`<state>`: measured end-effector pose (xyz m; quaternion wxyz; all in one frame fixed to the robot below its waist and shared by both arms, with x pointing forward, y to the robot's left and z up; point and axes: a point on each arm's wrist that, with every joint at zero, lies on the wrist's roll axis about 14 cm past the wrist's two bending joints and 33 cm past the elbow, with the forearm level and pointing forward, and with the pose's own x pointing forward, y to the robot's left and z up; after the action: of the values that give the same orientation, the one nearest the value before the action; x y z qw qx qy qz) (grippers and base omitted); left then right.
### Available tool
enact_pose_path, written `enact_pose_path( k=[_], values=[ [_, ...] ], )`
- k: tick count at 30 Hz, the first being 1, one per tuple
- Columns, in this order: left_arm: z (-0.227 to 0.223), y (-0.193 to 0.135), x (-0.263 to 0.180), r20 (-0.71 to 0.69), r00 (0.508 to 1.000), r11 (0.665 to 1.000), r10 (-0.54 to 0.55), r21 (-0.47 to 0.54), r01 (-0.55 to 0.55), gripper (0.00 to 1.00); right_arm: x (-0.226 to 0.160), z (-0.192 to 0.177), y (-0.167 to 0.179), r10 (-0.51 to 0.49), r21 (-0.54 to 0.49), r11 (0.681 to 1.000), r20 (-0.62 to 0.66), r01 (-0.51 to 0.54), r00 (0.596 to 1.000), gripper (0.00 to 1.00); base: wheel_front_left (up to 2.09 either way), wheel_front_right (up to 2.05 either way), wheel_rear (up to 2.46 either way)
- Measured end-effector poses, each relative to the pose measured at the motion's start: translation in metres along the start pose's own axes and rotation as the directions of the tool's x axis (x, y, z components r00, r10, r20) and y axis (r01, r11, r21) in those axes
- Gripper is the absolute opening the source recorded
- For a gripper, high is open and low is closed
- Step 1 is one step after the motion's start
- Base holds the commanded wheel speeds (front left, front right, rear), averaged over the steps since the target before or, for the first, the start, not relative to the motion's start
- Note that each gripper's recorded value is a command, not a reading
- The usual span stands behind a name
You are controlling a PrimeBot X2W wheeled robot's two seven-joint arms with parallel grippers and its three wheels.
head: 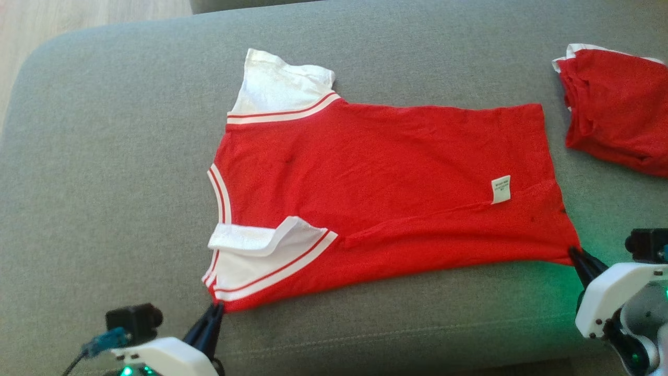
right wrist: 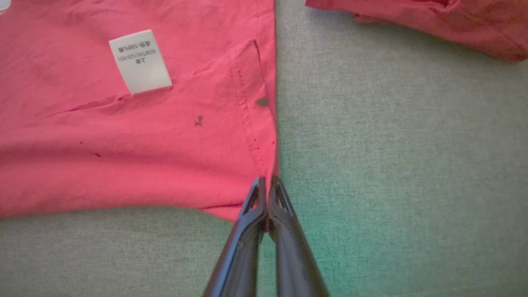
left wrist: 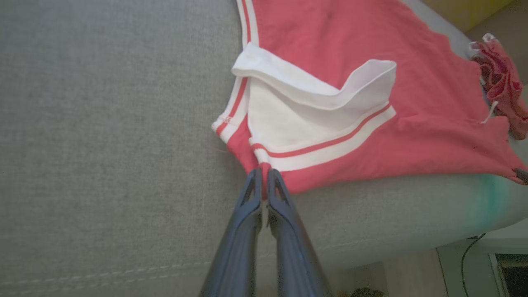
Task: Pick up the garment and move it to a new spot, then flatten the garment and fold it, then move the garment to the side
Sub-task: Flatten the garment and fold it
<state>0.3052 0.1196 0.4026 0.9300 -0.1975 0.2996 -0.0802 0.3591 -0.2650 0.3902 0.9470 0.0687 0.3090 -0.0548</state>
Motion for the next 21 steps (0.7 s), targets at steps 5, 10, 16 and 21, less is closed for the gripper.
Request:
enact_pose_path(
  k=[5,10,16,21],
  values=[
    [-0.023,0.001,0.001,-0.097,0.995,1.0,0.006,0.016,-0.004,1.0,-0.006,0.002,-0.002,-0.012,0.001,1.0,0.008,0.012,1.0,1.0,0.0,0.0,0.0],
    [-0.012,0.007,0.004,-0.064,0.997,0.999,0.041,0.039,-0.038,1.0,-0.018,0.033,-0.009,-0.047,-0.014,0.999,0.129,0.05,0.991,1.0,0.0,0.0,0.0],
    [0.07,0.011,0.024,0.141,0.989,0.984,0.034,0.167,-0.058,1.0,-0.028,0.065,0.008,-0.02,-0.029,0.999,0.259,0.029,0.966,1.0,0.0,0.0,0.0],
    [0.149,-0.023,0.063,0.22,0.97,0.946,-0.104,0.324,0.028,1.0,-0.017,0.064,0.027,0.025,-0.054,0.998,0.257,-0.011,0.966,1.0,0.0,0.0,0.0]
  ],
)
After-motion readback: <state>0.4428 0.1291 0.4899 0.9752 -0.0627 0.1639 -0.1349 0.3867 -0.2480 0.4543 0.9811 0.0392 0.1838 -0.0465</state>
